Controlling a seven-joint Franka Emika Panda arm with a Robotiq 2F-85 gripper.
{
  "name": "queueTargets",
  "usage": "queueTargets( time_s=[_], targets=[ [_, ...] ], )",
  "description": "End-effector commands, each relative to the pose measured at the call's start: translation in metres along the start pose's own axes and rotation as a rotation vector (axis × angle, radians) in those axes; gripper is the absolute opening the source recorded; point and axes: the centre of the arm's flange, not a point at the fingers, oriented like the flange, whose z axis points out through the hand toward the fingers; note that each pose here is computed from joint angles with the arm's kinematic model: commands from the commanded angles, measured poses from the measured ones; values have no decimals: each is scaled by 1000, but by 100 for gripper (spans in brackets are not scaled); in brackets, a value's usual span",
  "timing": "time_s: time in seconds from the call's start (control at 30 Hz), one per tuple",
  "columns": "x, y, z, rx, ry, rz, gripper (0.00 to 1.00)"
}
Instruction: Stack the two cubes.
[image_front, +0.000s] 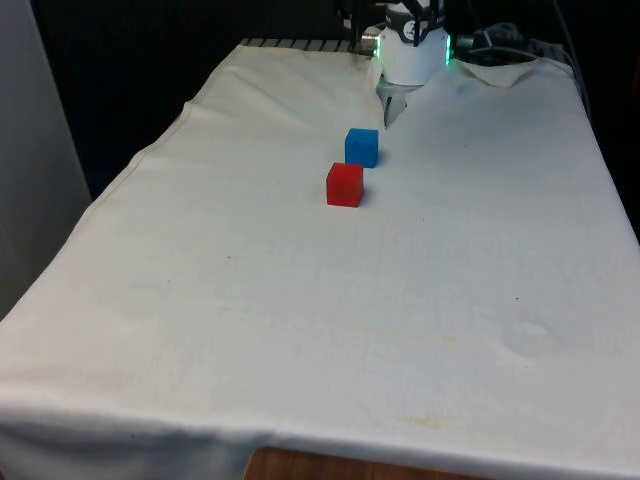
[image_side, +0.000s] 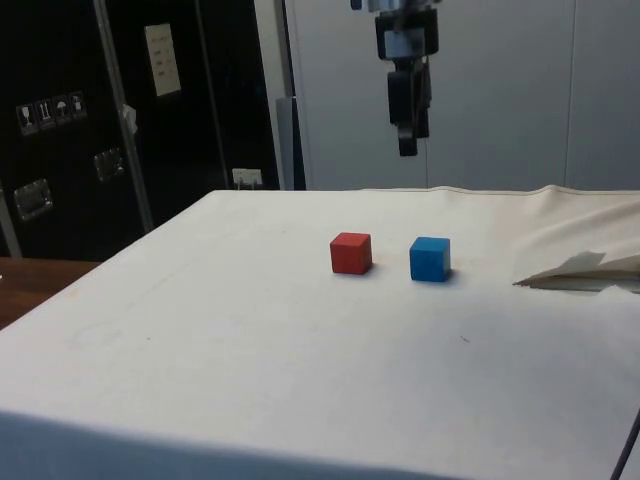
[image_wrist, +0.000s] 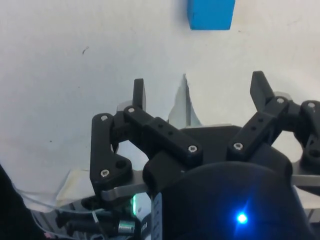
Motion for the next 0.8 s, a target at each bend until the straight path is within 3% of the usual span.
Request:
queueTargets(
  time_s=[0.0, 0.37, 0.47, 0.73, 0.77],
  targets=[
    [-2, 1, 3, -5, 15, 7, 100],
    [-10, 4, 34, 3, 30, 41, 100],
    [-10, 3, 36, 10, 21, 41, 100],
    [-11, 15, 62, 7, 36, 84, 100],
    [-10, 13, 60, 15, 25, 77, 100]
  ],
)
